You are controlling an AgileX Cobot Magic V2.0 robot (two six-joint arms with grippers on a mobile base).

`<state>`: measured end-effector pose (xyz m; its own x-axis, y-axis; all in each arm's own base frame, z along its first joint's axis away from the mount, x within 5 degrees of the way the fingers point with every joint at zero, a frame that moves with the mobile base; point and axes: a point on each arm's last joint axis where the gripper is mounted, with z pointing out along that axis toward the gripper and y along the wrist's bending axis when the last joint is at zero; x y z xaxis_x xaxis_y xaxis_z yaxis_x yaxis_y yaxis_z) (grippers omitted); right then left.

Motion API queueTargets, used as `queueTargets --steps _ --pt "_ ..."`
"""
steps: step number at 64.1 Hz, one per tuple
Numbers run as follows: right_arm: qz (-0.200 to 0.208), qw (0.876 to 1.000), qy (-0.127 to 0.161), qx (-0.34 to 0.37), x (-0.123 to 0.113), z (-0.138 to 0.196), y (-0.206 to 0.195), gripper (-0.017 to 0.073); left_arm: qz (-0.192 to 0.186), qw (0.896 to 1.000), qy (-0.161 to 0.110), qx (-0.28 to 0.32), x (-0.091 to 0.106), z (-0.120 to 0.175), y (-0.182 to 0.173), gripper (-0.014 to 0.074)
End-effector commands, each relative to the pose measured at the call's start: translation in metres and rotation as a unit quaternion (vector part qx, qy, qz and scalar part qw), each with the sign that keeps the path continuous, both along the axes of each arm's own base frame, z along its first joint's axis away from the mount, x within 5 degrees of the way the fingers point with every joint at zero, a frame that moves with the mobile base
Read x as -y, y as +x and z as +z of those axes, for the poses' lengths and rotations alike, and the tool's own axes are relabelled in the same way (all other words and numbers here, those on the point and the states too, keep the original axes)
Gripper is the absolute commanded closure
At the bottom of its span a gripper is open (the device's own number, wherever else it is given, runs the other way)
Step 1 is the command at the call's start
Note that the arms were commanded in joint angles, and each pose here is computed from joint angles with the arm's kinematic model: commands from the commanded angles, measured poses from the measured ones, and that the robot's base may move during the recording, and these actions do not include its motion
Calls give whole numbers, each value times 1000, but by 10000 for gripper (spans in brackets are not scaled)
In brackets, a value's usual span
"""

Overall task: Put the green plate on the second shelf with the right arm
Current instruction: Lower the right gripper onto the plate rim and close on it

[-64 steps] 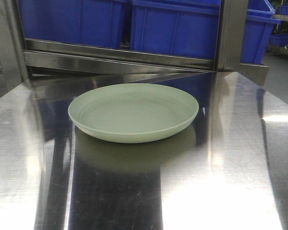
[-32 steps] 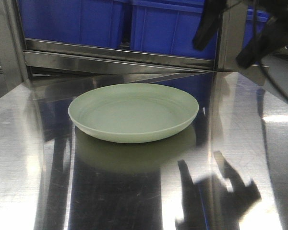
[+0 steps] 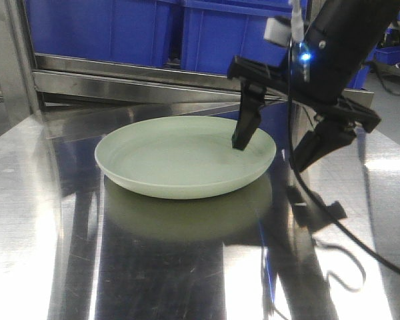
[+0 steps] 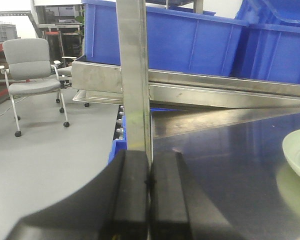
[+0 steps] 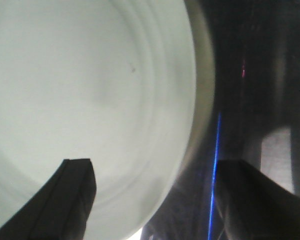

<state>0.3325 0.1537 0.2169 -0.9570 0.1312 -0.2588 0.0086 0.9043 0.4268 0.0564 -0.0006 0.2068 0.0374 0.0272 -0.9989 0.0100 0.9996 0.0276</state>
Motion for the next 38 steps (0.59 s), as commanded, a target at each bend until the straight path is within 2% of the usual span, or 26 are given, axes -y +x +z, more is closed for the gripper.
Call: queueTargets --steps 1,15,20,38 --pt "-14 999 28 43 -2 21 6 -35 -2 1000 -1 29 0 -5 0 463" --pt "-27 997 38 57 -3 22 10 -33 -2 1000 -1 29 0 -5 0 463" --pt "-30 997 40 59 -3 21 11 -4 -2 1000 -1 29 0 -5 0 463" --pt "-29 998 37 43 -4 13 12 362 -2 1000 -1 29 0 -5 0 463"
